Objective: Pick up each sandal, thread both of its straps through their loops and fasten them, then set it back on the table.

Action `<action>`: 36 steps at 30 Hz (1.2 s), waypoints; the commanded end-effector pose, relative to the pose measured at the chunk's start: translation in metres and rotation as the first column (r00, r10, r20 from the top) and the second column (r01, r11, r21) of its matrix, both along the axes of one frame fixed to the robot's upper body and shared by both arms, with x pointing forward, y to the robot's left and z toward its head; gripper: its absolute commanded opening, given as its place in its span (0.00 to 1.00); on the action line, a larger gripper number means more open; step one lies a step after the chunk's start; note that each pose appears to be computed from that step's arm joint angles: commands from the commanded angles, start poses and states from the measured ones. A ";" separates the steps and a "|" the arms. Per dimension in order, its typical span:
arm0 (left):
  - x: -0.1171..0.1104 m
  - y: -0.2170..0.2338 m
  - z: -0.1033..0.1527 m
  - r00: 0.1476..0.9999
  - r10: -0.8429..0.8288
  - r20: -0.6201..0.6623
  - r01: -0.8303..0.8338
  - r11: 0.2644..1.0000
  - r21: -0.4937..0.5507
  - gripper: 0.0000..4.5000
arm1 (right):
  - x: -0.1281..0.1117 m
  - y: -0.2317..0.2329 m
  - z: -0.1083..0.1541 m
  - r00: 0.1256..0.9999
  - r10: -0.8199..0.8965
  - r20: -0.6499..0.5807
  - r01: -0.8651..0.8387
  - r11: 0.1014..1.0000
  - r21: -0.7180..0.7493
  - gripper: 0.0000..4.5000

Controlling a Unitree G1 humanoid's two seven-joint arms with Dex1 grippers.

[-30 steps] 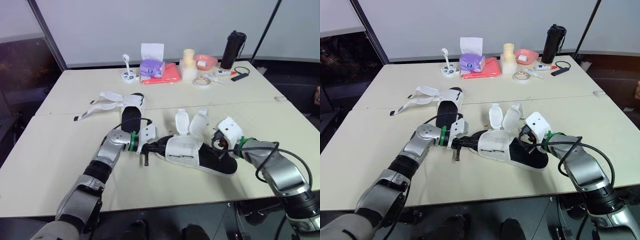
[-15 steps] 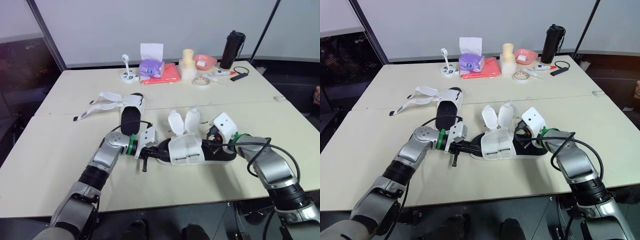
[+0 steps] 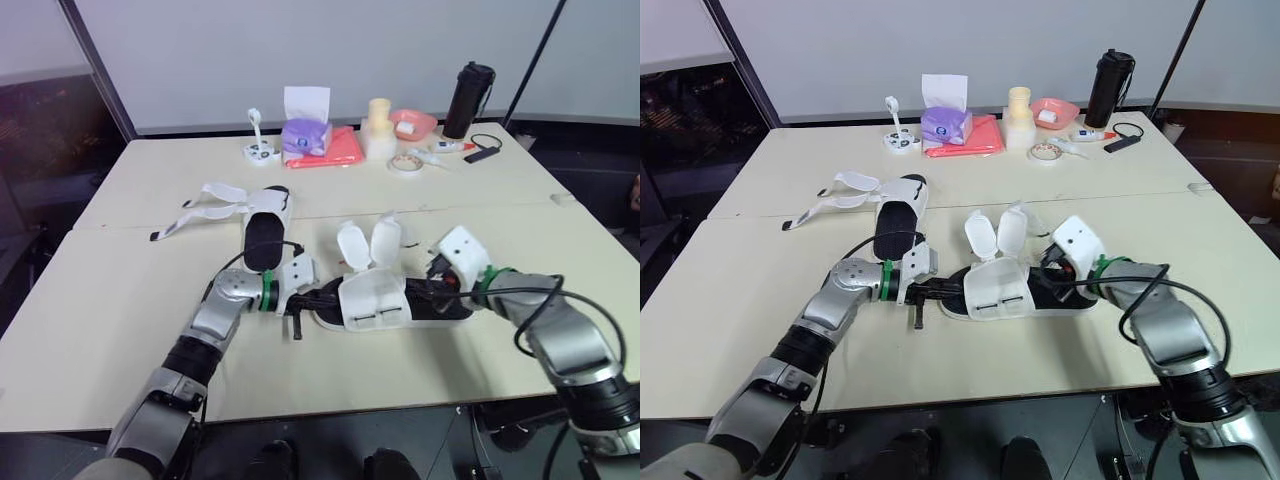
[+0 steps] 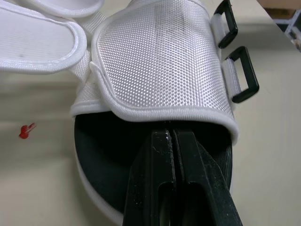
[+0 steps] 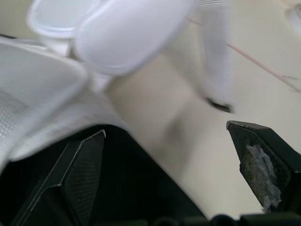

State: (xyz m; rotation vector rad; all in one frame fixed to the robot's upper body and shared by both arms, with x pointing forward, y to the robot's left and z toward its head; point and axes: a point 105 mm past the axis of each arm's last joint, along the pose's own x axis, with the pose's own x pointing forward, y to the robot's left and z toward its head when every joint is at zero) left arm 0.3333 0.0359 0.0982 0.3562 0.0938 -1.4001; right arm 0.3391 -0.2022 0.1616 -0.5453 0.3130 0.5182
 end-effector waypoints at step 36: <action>0.002 -0.004 -0.005 0.998 0.041 0.047 -0.040 0.999 -0.021 0.01 | 0.095 0.089 0.075 0.908 0.324 -0.265 0.076 0.495 0.866 1.00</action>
